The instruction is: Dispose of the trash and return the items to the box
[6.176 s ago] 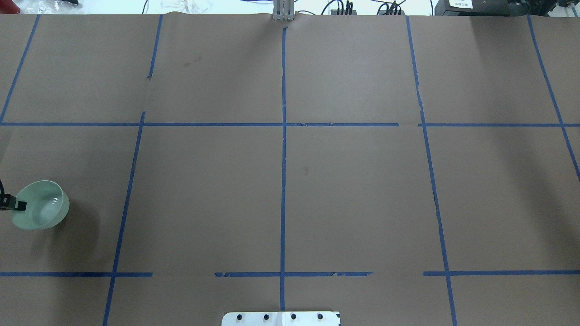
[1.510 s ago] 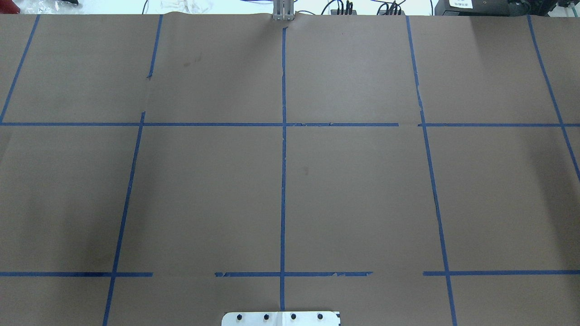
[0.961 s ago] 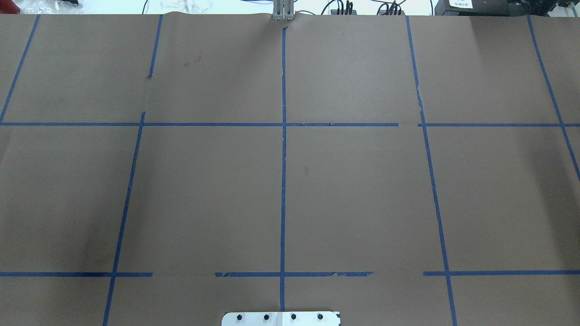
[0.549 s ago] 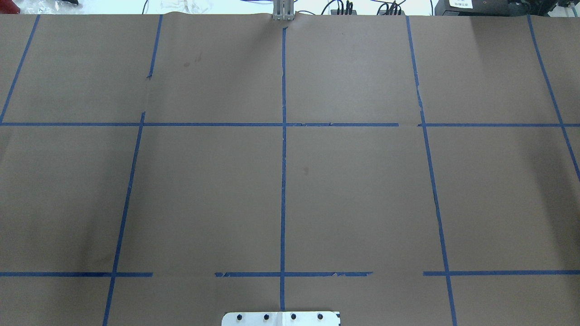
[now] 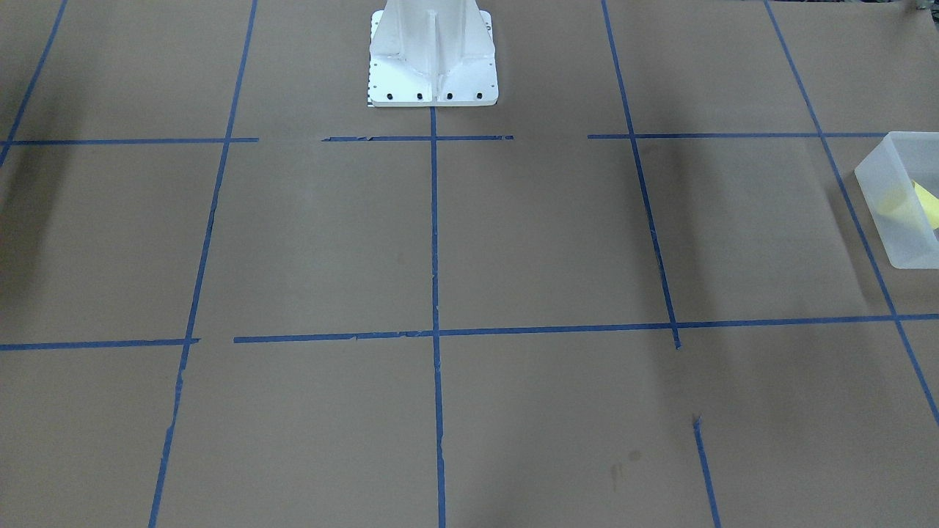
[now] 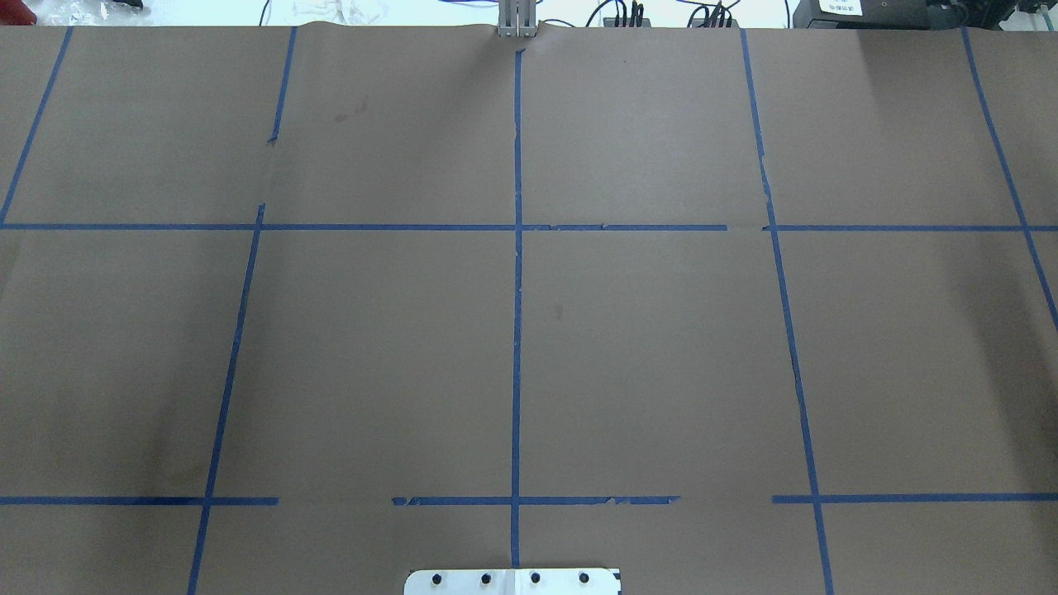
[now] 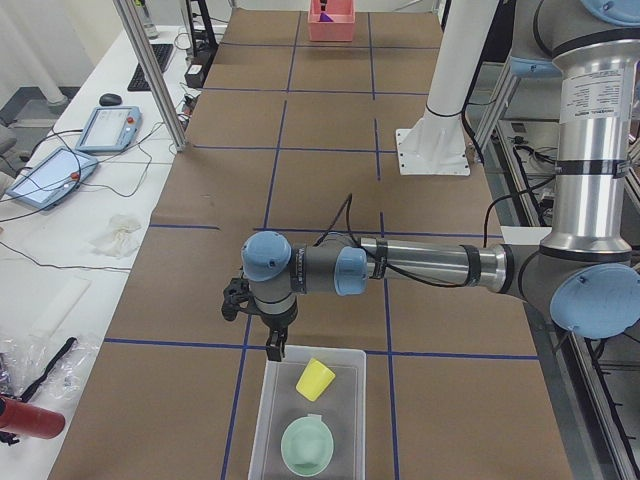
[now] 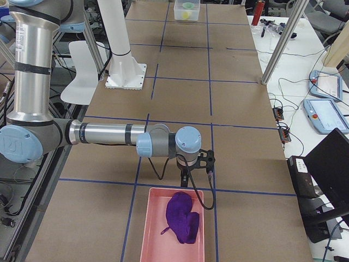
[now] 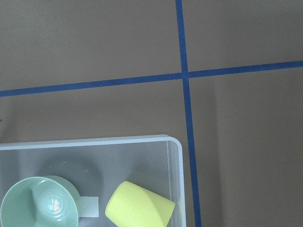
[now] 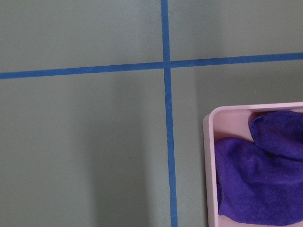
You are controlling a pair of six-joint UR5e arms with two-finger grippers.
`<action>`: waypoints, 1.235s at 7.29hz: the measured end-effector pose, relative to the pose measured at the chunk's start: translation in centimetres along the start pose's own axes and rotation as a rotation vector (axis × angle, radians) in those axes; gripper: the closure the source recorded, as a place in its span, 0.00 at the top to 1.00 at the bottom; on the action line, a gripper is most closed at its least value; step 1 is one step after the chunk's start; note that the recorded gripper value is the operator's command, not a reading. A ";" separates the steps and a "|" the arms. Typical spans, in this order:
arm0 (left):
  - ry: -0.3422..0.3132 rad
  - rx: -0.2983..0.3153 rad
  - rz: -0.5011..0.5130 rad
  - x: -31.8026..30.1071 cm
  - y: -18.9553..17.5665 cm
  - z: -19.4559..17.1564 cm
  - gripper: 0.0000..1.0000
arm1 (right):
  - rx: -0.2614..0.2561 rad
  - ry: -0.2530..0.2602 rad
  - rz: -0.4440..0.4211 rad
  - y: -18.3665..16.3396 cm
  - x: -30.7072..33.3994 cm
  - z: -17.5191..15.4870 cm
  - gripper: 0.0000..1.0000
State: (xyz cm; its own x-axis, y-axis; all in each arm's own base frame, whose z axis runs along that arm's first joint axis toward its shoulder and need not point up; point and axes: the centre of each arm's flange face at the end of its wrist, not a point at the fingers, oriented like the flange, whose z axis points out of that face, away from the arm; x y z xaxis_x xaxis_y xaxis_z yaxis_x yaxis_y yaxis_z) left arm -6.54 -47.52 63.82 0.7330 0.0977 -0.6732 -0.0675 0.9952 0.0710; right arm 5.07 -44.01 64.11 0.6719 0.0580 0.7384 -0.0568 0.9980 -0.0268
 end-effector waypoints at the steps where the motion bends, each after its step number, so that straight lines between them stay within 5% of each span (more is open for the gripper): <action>1: 0.000 0.003 0.001 0.1 -0.1 -0.1 1.00 | 0.003 0.002 -0.008 -0.2 -0.1 -0.1 1.00; 9: 0.005 0.007 0.003 0.2 -0.3 -0.3 1.00 | 0.009 0.003 -0.019 -0.3 -0.3 -0.2 1.00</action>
State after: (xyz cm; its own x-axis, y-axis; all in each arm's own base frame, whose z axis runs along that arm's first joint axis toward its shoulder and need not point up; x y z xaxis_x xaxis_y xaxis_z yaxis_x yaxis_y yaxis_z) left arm -6.58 -47.82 63.46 0.7291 0.1011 -0.6769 -0.0651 0.9948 0.0785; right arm 5.10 -44.37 63.76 0.6749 0.0396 0.7368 -0.0506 0.9987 -0.0073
